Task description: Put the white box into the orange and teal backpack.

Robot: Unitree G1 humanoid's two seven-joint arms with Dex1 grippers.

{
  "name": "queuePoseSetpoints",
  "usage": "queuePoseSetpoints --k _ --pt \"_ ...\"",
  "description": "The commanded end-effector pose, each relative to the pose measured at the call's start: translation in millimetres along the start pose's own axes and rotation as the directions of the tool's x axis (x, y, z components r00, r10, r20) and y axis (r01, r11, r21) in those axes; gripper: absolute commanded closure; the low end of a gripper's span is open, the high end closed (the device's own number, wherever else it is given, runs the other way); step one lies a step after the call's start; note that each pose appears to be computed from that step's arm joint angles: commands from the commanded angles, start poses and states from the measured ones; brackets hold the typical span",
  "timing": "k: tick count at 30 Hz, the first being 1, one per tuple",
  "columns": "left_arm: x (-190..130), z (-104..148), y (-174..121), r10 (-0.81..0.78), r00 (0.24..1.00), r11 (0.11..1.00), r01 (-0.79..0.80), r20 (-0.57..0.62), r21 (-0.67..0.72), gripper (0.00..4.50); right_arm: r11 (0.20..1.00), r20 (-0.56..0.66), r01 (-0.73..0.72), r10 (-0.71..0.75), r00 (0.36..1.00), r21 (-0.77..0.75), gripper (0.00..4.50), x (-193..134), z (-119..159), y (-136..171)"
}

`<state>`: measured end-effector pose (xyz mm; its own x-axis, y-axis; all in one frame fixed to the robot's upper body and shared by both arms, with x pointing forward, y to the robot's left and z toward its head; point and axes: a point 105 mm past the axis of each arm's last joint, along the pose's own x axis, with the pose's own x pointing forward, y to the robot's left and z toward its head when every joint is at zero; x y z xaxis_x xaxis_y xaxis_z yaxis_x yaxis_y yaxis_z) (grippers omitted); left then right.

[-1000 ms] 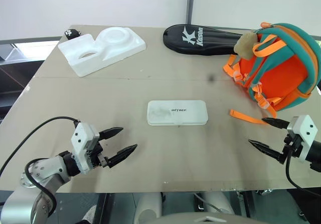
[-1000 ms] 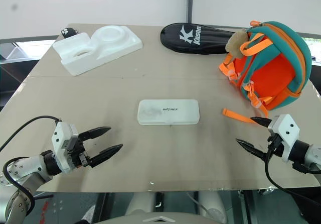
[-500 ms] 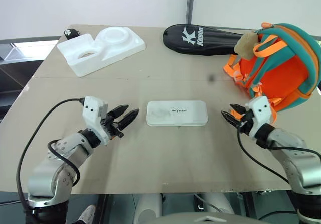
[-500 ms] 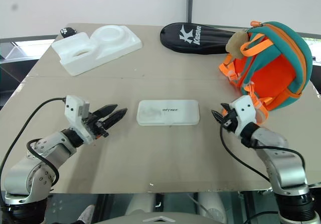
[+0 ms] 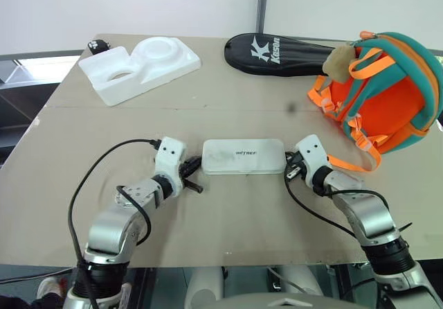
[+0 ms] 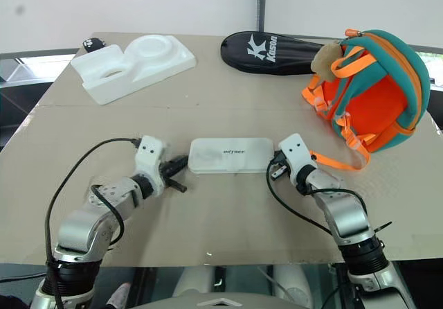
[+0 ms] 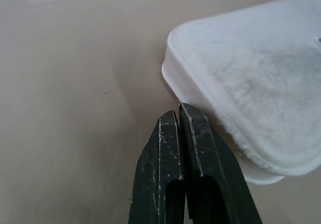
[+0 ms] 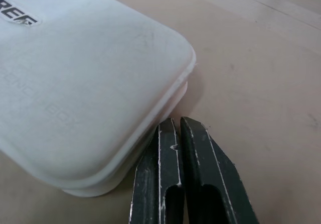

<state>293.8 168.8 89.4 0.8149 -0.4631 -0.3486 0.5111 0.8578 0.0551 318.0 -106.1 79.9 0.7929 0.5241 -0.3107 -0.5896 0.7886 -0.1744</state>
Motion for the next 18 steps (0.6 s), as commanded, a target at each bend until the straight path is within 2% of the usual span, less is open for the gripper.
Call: queuePoseSetpoints --k 1,5,8,9,11,13,15,17,18 --pt "-10 6 -33 -0.184 0.983 0.980 0.183 0.015 0.076 4.41 0.995 0.044 -0.102 0.102 0.994 -0.002 4.50 -17 7 15" --pt "-28 0 -28 -0.226 0.974 0.970 0.226 -0.011 0.091 4.41 0.995 0.001 -0.094 0.094 0.996 0.015 4.50 -42 -8 14" --pt "-45 -6 -12 -0.232 0.972 0.973 0.232 -0.026 -0.001 4.41 0.998 -0.026 -0.062 0.063 0.998 0.029 4.50 -55 -19 6" --pt "-51 -8 -6 -0.239 0.970 0.970 0.237 -0.035 -0.049 3.90 0.999 -0.036 -0.044 0.045 0.998 0.027 4.50 -58 -21 1" --pt "-64 -11 7 -0.246 0.968 0.962 0.238 -0.054 -0.132 3.19 1.000 -0.053 -0.018 0.018 0.998 0.001 4.50 -63 -24 -9" --pt "-75 -16 17 -0.253 0.964 0.951 0.232 -0.086 -0.203 2.13 1.000 -0.054 -0.003 0.002 0.999 -0.014 4.50 -68 -21 -18" --pt "-84 -12 15 -0.323 0.944 0.893 0.282 -0.065 -0.351 1.10 0.999 -0.036 -0.005 0.004 0.999 -0.036 4.50 -70 -14 -23" --pt "-93 -6 5 -0.457 0.889 0.770 0.372 -0.041 -0.518 0.10 0.998 -0.023 -0.005 0.004 1.000 -0.058 4.50 -67 -6 -30" --pt "-92 -7 3 -0.479 0.876 0.737 0.362 -0.063 -0.570 0.04 0.997 -0.016 -0.008 0.007 1.000 -0.071 4.50 -63 -2 -32"
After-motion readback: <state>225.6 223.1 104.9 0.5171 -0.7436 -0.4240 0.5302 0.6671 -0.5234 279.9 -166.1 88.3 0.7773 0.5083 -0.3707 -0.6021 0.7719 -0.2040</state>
